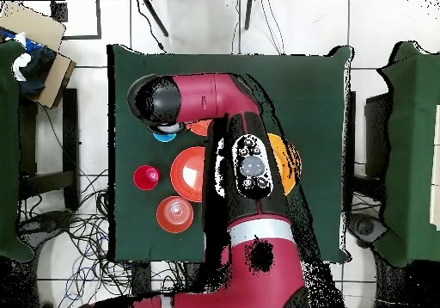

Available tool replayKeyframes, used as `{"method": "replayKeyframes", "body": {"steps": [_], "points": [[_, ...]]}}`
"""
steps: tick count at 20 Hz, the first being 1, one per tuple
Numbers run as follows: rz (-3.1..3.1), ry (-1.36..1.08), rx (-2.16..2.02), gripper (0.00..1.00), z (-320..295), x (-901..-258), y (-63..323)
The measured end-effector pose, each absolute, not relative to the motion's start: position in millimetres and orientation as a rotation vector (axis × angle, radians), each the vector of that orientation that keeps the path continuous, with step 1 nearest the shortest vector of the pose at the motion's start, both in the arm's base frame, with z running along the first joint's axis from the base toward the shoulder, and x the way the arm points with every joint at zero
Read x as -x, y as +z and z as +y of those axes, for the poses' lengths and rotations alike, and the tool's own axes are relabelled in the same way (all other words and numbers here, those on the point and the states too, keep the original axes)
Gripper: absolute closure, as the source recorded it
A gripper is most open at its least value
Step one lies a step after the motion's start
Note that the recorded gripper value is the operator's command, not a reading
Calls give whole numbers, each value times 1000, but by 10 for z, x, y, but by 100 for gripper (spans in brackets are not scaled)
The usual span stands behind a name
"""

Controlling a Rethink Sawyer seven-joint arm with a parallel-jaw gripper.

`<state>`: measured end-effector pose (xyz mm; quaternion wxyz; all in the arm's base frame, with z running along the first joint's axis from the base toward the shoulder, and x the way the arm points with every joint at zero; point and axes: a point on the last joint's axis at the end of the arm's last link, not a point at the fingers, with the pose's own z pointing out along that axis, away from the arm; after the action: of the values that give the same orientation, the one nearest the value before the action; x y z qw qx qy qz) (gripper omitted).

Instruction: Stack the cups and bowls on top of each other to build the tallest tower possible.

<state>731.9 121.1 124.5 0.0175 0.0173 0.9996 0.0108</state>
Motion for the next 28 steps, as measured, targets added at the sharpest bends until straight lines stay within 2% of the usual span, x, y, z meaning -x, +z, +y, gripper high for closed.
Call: {"method": "replayKeyframes", "body": {"steps": [7, 21, 28], "points": [[3098, 28, -57, 0, 1209, -7361, 1253], [3128, 37, -63, 0, 1227, -7366, 865], [3139, 23, -36, 0, 1344, -7308, 800]]}}
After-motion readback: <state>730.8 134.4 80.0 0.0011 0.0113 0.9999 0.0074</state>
